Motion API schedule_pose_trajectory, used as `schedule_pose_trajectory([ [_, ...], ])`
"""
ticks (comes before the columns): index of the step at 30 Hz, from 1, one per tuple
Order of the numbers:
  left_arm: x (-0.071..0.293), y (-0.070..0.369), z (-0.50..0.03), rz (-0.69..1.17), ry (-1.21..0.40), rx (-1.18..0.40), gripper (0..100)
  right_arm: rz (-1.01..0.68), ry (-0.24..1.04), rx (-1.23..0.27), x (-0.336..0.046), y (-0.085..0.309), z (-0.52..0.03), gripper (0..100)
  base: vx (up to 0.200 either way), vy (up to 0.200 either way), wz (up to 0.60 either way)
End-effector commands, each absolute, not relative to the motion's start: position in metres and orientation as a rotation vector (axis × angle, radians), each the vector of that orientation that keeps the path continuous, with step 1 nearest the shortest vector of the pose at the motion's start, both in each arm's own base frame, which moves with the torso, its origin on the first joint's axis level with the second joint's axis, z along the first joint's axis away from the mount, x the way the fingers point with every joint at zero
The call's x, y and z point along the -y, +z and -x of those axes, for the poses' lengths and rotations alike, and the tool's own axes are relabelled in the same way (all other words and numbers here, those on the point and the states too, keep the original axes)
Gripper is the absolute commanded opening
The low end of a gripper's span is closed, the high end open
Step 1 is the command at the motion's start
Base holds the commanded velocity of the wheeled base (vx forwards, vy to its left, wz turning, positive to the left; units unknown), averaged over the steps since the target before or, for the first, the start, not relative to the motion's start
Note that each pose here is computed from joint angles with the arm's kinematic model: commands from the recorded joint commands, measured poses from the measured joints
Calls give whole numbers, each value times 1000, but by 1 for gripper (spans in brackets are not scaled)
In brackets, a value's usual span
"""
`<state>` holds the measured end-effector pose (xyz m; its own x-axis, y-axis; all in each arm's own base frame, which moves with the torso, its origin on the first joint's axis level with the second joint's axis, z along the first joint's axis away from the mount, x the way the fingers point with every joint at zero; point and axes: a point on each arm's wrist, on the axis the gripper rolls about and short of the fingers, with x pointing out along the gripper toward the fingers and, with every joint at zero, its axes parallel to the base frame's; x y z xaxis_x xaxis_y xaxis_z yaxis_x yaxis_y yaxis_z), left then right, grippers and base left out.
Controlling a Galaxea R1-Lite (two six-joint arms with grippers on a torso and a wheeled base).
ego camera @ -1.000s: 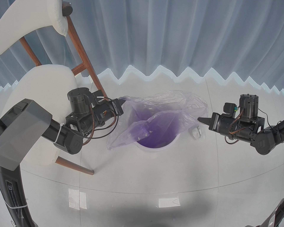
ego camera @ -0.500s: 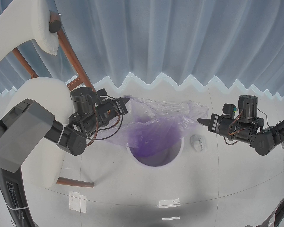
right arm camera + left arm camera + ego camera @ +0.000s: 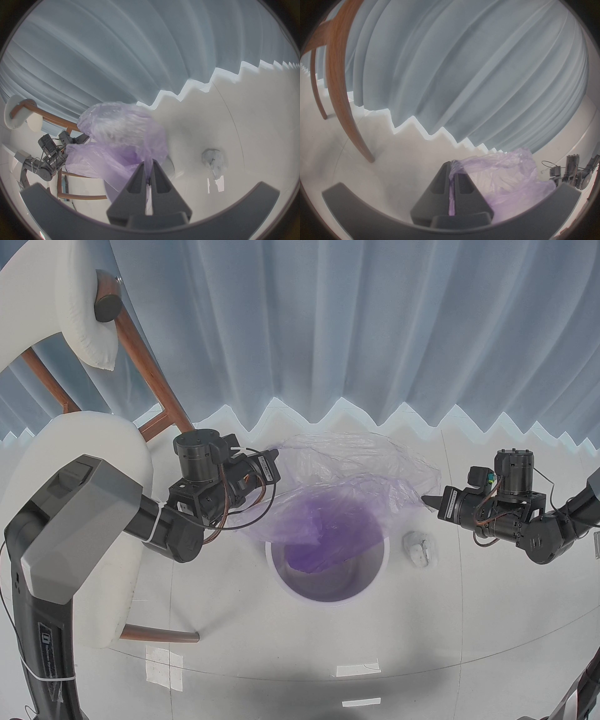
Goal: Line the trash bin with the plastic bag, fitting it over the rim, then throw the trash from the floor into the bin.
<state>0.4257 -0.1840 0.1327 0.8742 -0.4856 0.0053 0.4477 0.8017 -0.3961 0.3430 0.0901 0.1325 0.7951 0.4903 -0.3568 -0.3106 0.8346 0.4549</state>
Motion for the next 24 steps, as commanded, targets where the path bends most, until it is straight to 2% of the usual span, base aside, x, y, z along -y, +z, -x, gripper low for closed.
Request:
schedule_pose_trajectory([
  [1, 177, 105, -452, 396, -431, -128, 0, -400, 404, -498, -81, 111, -361, 0, 0, 0, 0],
  [12, 176, 89, -461, 384, -383, -197, 0, -406, 373, -509, -74, 88, -376, 0, 0, 0, 0],
  [18, 169, 76, -473, 386, -361, -197, 0, -418, 356, -463, -66, 72, -393, 0, 0, 0, 0],
  [24, 164, 66, -476, 377, -338, -244, 0, -419, 356, -469, -68, 46, -401, 0, 0, 0, 0],
])
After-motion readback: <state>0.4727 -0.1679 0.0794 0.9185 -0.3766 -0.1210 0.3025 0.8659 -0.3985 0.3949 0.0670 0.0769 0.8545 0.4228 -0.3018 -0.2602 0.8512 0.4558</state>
